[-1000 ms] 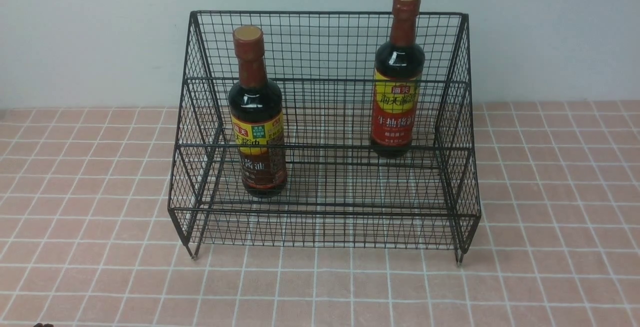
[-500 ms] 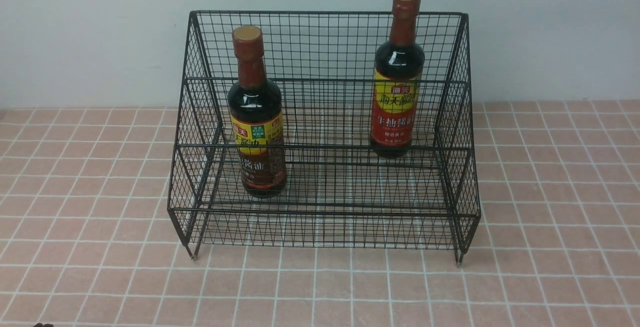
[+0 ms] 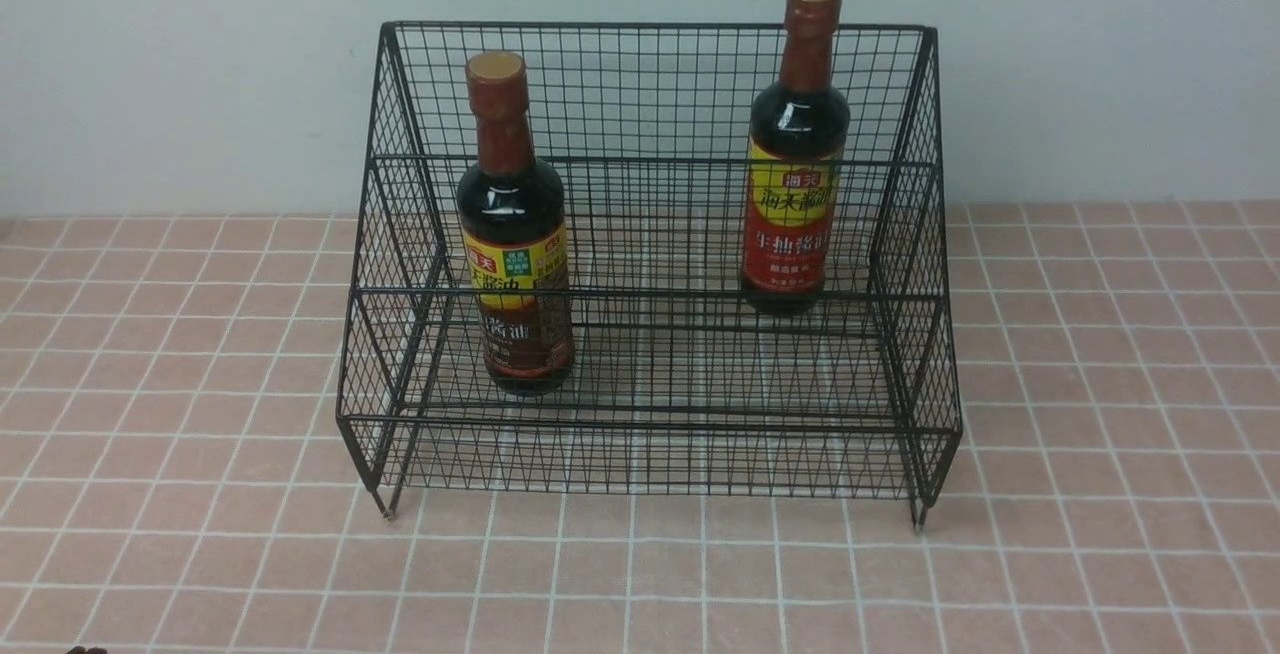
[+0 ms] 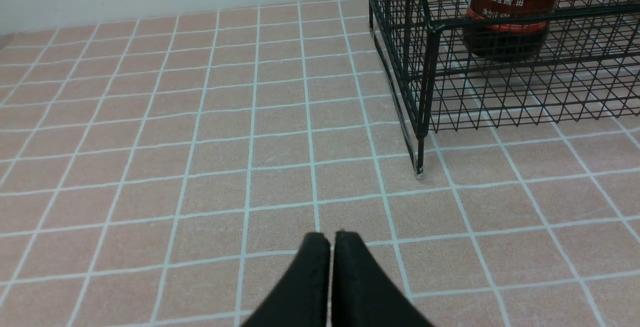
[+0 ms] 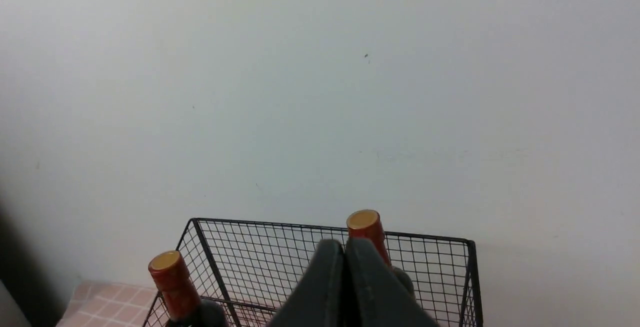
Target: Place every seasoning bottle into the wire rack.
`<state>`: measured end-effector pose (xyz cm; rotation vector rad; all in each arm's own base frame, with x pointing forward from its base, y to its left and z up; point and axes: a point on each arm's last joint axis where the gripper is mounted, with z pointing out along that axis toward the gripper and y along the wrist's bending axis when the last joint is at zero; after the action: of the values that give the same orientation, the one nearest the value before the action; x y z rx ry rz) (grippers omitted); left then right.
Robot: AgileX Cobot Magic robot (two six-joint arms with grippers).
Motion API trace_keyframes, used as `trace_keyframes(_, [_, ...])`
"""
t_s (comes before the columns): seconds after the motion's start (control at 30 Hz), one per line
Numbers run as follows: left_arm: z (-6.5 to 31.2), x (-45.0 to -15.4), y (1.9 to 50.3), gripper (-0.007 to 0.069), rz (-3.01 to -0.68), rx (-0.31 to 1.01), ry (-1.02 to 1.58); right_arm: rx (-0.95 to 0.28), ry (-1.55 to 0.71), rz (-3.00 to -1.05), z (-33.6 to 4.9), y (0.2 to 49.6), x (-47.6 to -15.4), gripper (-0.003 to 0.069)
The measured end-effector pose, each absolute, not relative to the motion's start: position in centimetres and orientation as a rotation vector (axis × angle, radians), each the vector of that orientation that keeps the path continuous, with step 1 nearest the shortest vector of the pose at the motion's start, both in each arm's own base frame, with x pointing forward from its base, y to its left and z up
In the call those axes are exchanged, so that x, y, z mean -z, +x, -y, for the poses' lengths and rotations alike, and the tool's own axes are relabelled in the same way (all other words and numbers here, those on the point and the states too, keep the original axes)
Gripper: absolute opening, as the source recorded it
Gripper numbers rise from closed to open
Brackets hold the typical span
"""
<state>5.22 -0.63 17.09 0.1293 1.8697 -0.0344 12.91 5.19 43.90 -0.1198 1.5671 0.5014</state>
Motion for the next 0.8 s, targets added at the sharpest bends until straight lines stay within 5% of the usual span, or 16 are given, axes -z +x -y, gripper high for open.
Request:
trace_keyframes(0.17, [0.6,-17.1,5.2,-0.0007,-1.87,0.034,0.129,-0.457,-0.147,-1.471,-3.5,8.8,-42.3,-0.0013])
trace_keyframes(0.4, [0.6,-17.1,5.2,-0.0007,-1.87,0.034,0.129,-0.149,-0.316,-1.356,-1.6,5.4,-39.5,-0.0013])
trace_keyframes(0.57, [0.6,-17.1,5.2,-0.0007,-1.87,0.034,0.129,-0.112,-0.335,-1.369,-1.4,5.0,-37.3,-0.0013])
trace_keyframes(0.8, [0.6,-17.1,5.2,-0.0007,-1.87,0.034,0.129,0.026,-0.227,-1.552,-0.5,5.5,-27.9,-0.0013])
